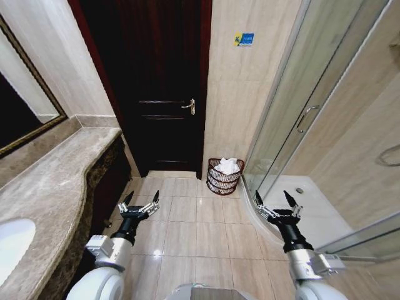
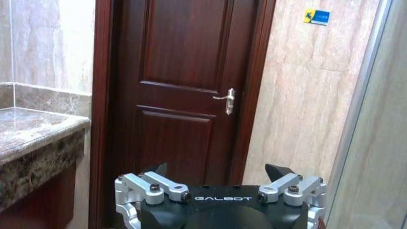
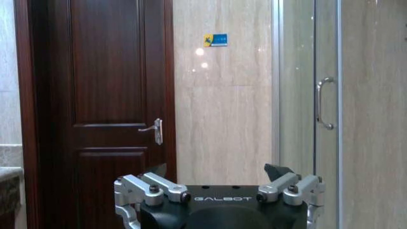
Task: Discard the used towel into the hamper.
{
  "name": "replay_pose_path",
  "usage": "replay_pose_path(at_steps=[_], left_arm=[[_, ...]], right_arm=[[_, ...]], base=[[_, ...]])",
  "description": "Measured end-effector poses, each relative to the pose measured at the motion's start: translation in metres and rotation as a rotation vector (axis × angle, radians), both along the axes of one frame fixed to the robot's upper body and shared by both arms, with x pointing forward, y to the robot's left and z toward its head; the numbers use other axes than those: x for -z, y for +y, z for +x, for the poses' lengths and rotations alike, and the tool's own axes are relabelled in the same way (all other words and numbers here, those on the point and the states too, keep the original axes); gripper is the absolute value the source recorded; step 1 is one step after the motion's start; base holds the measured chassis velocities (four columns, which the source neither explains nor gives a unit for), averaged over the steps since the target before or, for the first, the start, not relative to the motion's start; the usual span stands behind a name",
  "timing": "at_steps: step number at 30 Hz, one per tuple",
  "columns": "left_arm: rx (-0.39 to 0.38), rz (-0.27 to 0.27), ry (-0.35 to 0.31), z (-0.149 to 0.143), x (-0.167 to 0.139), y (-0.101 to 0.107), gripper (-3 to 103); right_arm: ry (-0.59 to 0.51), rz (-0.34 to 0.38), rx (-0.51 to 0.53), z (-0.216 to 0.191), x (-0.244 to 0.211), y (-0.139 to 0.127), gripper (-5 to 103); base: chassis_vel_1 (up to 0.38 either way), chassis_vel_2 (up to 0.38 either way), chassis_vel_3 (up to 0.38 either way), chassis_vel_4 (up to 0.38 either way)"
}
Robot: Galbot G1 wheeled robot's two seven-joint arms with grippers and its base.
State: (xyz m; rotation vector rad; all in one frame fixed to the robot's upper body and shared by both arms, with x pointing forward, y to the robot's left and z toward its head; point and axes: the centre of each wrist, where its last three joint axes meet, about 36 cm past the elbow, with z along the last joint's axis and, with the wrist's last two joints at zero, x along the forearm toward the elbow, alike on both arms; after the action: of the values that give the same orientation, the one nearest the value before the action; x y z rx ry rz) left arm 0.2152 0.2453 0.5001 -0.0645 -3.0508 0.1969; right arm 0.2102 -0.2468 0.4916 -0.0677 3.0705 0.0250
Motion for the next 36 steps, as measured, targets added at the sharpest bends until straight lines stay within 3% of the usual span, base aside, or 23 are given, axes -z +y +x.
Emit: replay_pose_path(at_steps=[36], left_arm=[[0.000, 0.000, 0.000, 0.0000, 0.0000, 0.0000, 100]], right_arm=[[0.000, 0.000, 0.000, 0.0000, 0.0000, 0.0000, 100]], base=[[0.029, -0.025, -0.023, 0.029]])
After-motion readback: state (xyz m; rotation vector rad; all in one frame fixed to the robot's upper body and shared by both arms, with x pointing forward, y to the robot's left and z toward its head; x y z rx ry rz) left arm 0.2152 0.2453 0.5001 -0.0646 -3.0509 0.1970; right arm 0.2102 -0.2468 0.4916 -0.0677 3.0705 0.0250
